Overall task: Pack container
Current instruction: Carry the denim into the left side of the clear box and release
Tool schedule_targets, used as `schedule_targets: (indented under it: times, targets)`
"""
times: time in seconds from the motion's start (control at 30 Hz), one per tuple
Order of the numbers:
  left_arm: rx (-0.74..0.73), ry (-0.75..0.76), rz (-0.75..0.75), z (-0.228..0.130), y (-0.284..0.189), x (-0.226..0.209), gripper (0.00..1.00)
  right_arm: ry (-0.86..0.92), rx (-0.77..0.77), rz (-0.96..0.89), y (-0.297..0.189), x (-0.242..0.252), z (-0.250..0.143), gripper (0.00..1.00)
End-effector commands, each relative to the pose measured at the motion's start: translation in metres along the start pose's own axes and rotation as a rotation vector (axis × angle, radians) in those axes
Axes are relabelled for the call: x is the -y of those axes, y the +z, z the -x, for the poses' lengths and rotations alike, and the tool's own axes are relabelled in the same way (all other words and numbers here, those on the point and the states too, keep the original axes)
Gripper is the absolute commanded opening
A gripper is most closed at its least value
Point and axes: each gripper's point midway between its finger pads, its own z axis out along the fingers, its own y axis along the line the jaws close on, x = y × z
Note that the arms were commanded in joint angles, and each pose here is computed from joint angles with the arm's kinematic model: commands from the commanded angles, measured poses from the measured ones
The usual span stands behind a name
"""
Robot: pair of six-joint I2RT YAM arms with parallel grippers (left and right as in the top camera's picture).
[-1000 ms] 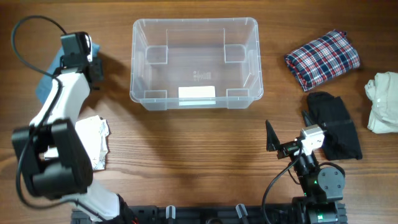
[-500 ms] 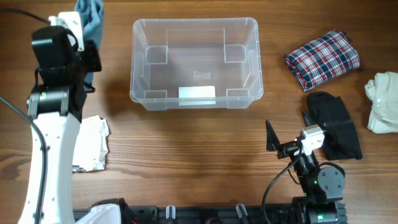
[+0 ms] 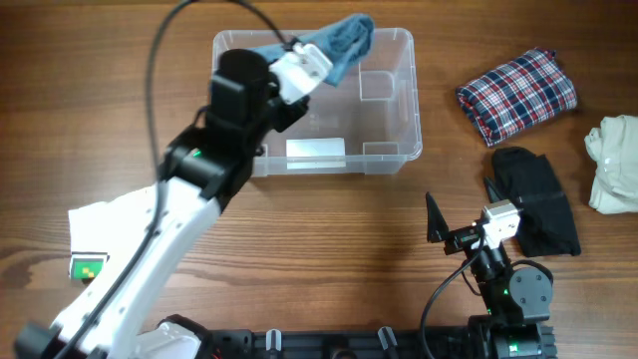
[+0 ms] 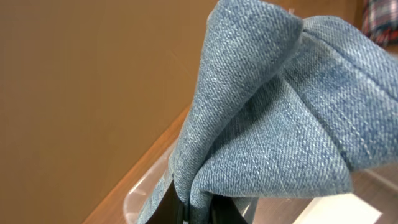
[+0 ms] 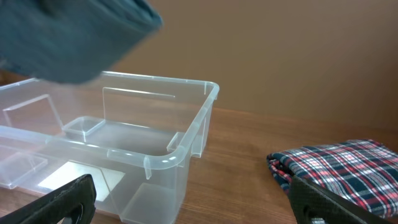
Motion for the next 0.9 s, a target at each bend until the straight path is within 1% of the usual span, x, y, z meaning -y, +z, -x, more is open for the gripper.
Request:
schedule_targets:
  times: [0.0, 0.03, 0.07, 0.2, 0.4, 0.5, 0.57, 0.6, 0.63, 0.67, 0.7, 0.73, 0.77, 0.87]
  targets:
    - [-0.018, 0.127, 0.091, 0.009, 0.027, -0.007, 0.04, -0.019, 0.009, -0.010, 0.000, 0.001, 0.002, 1.00]
    - [-0.057, 0.188, 0.112, 0.000, 0.046, -0.001, 0.04, -0.019, 0.009, -0.010, 0.000, 0.001, 0.002, 1.00]
    - [-0.077, 0.213, 0.124, -0.004, 0.054, 0.001, 0.04, -0.019, 0.009, -0.010, 0.000, 0.001, 0.002, 1.00]
    - [-0.154, 0.320, 0.149, -0.024, 0.078, 0.007, 0.04, -0.019, 0.009, -0.010, 0.000, 0.001, 0.002, 1.00]
    - [-0.177, 0.470, 0.126, -0.032, 0.090, 0.014, 0.04, -0.019, 0.009, -0.010, 0.000, 0.001, 0.002, 1.00]
    - [-0.214, 0.533, 0.089, -0.048, 0.107, 0.026, 0.04, -0.019, 0.009, -0.010, 0.000, 0.001, 0.002, 1.00]
    - [-0.235, 0.538, 0.071, -0.059, 0.115, 0.032, 0.04, -0.019, 0.009, -0.010, 0.000, 0.001, 0.002, 1.00]
    - [-0.241, 0.540, 0.065, -0.062, 0.118, 0.035, 0.07, -0.019, 0.009, -0.010, 0.000, 0.001, 0.002, 1.00]
    - [-0.245, 0.541, 0.060, -0.064, 0.119, 0.036, 0.39, -0.019, 0.009, -0.010, 0.000, 0.001, 0.002, 1.00]
    - [-0.244, 0.539, 0.059, -0.063, 0.118, 0.037, 0.54, -0.019, 0.009, -0.010, 0.000, 0.001, 0.002, 1.00]
    - [-0.246, 0.539, 0.062, -0.063, 0.118, 0.037, 0.61, -0.019, 0.009, -0.010, 0.000, 0.001, 0.002, 1.00]
    - [-0.258, 0.539, 0.077, -0.063, 0.117, 0.036, 0.76, -0.019, 0.009, -0.010, 0.000, 0.001, 0.002, 1.00]
    - [-0.280, 0.536, 0.102, -0.063, 0.115, 0.035, 0.84, -0.019, 0.009, -0.010, 0.000, 0.001, 0.002, 1.00]
    - [-0.311, 0.472, 0.180, -0.054, 0.105, 0.038, 0.89, -0.019, 0.009, -0.010, 0.000, 0.001, 0.002, 1.00]
